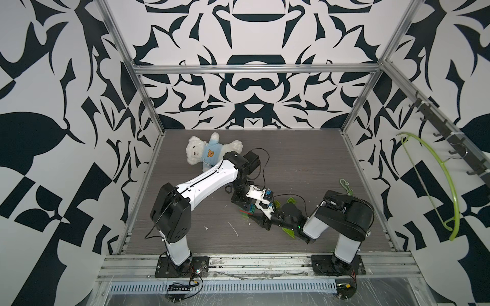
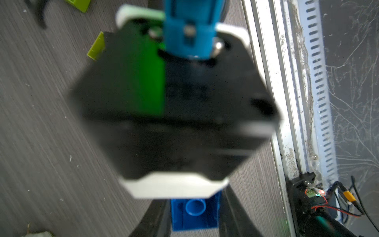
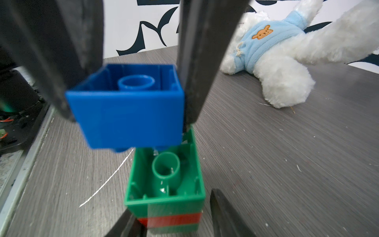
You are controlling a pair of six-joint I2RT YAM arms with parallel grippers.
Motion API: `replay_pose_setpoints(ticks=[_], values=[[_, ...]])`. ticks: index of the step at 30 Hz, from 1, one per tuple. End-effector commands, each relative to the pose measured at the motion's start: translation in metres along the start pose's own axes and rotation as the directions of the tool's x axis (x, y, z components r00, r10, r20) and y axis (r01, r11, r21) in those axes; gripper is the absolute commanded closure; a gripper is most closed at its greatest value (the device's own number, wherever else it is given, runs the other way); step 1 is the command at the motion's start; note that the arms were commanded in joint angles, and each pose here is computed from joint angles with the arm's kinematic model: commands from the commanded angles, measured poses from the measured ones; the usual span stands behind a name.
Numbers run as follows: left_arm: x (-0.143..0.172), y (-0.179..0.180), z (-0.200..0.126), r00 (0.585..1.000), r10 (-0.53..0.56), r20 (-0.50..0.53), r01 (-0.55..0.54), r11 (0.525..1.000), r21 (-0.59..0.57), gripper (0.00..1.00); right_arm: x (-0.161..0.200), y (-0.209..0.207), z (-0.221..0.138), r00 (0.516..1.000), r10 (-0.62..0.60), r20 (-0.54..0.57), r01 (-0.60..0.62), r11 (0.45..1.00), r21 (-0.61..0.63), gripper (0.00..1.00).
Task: Assemble a carrot with lego
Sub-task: Adjust the lego brick at the center of the board.
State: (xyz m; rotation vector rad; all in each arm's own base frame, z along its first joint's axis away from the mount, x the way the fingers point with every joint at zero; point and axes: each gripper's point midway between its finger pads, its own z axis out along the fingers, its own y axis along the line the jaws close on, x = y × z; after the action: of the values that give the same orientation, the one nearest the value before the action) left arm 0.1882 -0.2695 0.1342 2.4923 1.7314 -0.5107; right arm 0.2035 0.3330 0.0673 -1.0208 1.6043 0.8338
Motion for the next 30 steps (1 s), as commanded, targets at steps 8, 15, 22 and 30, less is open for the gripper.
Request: replay_pose_setpoints(ticks=[8,15,22,30], values=[[-0.002,0.004,0.004,1.000,0.022,-0.015,-0.021,1.000,0.023,1.00,-0.013,-0.004,-0.006,0.999,-0.012,0.049,0.011,1.000,0.028,0.47],[0.000,0.003,0.005,0.999,0.027,-0.042,-0.026,0.999,0.026,1.00,-0.012,-0.002,0.000,0.999,0.004,0.049,-0.004,1.000,0.005,0.47],[0.002,0.000,0.009,0.997,0.034,-0.067,-0.031,0.999,0.035,1.00,-0.012,-0.004,0.000,0.999,0.002,0.048,-0.003,1.000,0.015,0.47],[0.006,-0.002,0.015,0.993,0.053,-0.106,-0.048,0.998,0.045,1.00,-0.012,-0.004,0.001,0.999,0.009,0.047,-0.009,1.000,0.015,0.47]])
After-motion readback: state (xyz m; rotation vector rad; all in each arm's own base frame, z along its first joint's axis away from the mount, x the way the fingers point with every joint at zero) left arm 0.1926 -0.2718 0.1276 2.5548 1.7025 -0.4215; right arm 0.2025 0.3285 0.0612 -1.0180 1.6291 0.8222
